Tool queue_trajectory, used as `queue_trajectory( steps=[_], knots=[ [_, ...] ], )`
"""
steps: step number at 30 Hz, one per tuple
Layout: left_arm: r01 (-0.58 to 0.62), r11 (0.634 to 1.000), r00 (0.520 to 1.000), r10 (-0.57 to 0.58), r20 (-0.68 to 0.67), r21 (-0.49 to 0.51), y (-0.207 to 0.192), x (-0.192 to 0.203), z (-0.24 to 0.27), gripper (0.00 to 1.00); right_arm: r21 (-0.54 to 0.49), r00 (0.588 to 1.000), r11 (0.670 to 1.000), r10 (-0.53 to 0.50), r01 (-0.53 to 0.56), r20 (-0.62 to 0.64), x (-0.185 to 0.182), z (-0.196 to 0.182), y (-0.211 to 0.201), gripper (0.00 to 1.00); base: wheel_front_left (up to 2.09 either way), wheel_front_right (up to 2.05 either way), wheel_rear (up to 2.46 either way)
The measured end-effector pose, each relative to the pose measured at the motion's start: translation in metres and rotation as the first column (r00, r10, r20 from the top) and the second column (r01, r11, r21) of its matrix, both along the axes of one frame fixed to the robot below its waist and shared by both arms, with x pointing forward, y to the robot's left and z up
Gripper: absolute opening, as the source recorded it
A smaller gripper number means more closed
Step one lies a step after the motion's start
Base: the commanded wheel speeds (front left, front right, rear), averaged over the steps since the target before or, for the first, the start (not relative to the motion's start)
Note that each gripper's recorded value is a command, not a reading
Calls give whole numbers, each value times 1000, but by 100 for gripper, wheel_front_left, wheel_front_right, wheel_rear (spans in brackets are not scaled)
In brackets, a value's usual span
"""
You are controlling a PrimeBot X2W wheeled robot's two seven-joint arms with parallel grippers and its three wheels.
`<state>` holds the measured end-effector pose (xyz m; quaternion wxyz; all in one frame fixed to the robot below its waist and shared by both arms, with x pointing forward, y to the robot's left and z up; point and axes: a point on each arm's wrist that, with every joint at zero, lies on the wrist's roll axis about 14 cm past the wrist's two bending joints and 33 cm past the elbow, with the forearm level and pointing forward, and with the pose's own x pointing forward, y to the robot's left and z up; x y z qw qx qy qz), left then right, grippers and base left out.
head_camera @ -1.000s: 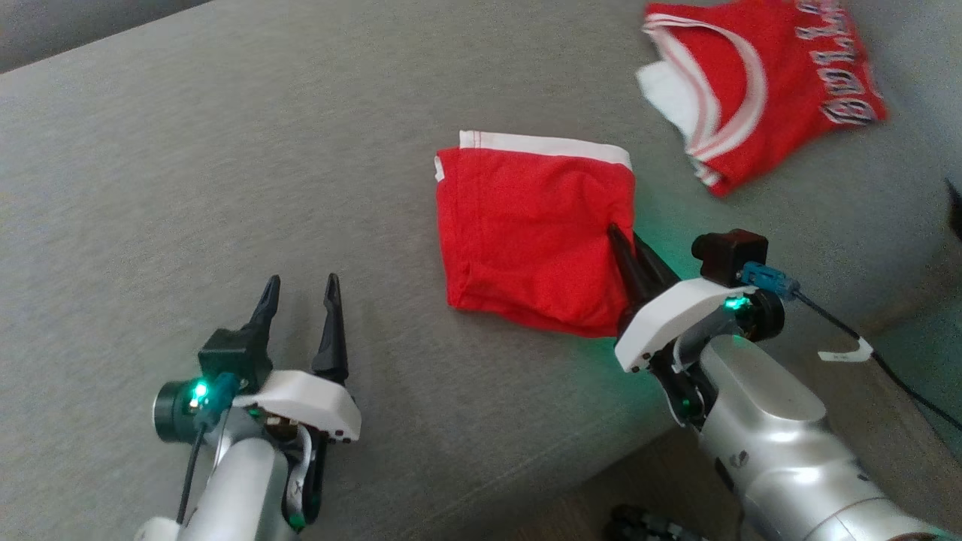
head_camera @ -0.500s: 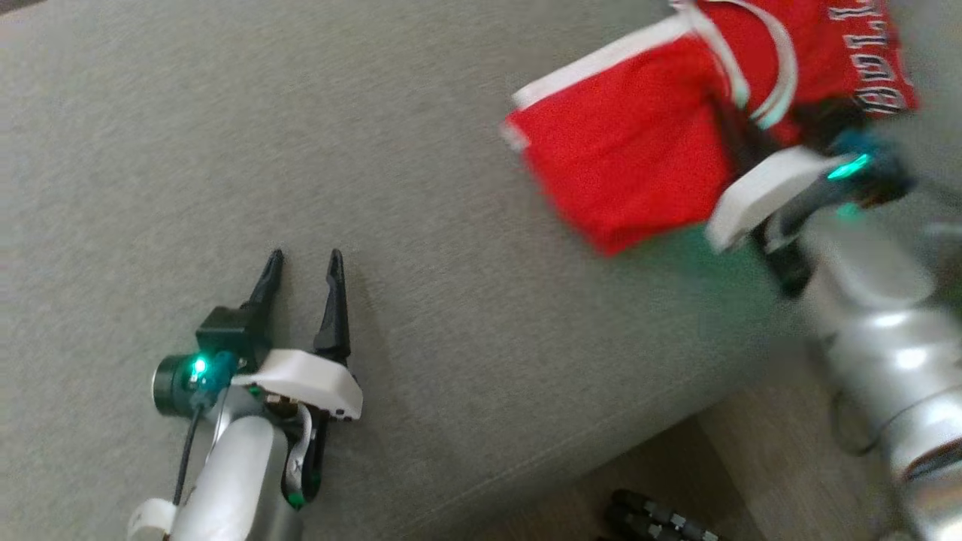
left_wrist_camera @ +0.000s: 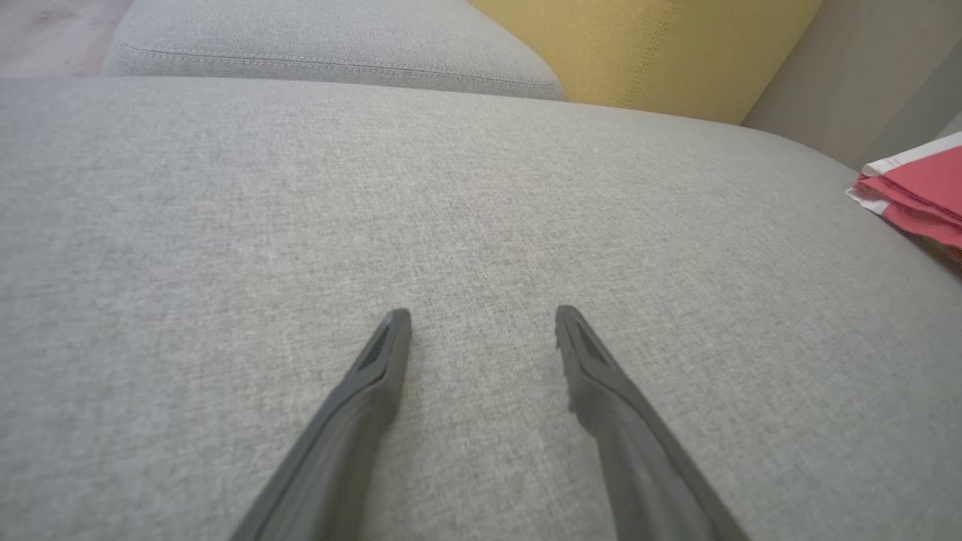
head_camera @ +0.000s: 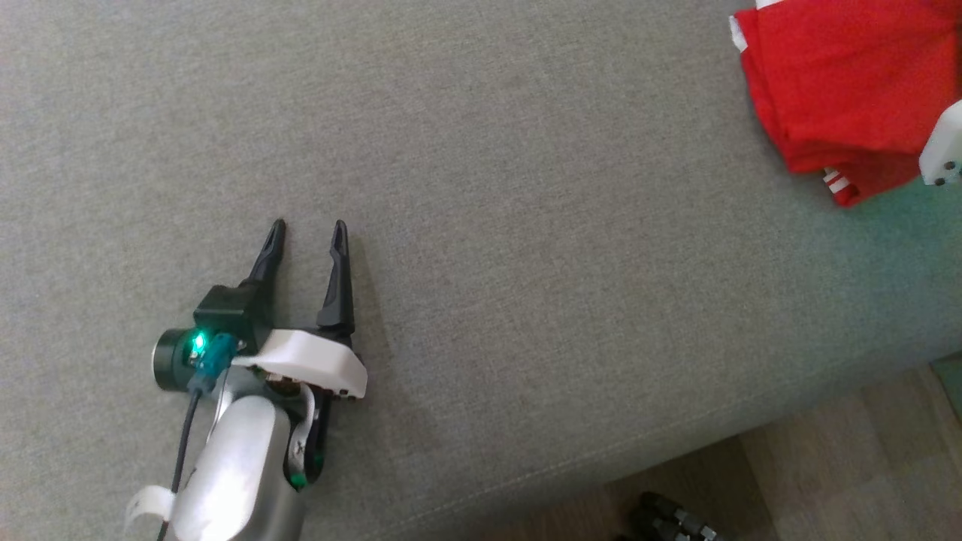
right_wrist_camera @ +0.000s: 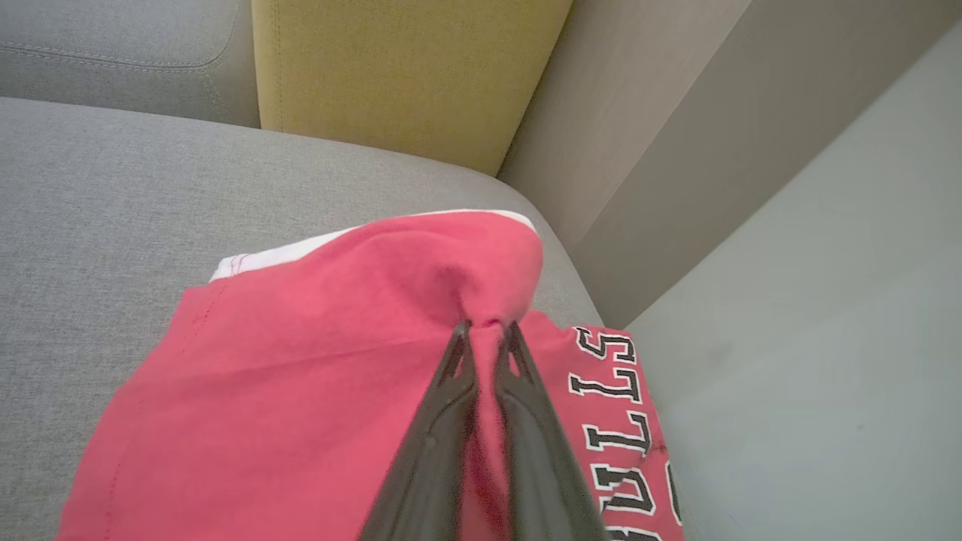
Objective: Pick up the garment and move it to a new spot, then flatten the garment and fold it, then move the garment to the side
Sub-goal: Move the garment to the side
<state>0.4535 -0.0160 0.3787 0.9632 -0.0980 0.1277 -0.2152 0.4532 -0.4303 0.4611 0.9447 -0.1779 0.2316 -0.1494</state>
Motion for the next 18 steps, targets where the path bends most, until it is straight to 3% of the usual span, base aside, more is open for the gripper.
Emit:
queue_trajectory(
  steps=[3, 4, 5, 6, 13, 15, 18],
  knots=[
    [-2, 1000, 1000, 2, 2, 1, 1, 0, 1, 100, -7, 1000, 1000, -5, 5, 1, -1, 2, -3, 0, 0, 0, 0],
    [-3, 1000, 1000, 3, 2, 1, 1, 0, 1, 100, -7, 1000, 1000, -11, 11, 1, -3, 2, -4, 9, 0, 0, 0],
    [-2, 1000, 1000, 2, 2, 1, 1, 0, 1, 100, -5, 1000, 1000, -21, 21, 4, -4, 3, -7, 67, 0, 0, 0],
    [-2, 1000, 1000, 2, 2, 2, 1, 0, 1, 100, -9, 1000, 1000, -27, 27, 3, -6, 4, -9, 100, 0, 0, 0],
    [-2, 1000, 1000, 2, 7, 6, 1, -1, 3, 100, -11, 994, 998, -54, 55, 92, -4, 27, -19, 100, 0, 0, 0],
    [-29, 1000, 1000, 29, 5, 9, 8, 0, 5, 100, -12, 971, 1000, -9, 12, 237, 20, 63, -7, 100, 0, 0, 0],
    [-77, 997, 997, 77, -4, 18, 22, -1, 5, 100, 9, 930, 998, 58, -66, 364, 42, 86, 27, 100, 0, 0, 0]
  ],
)
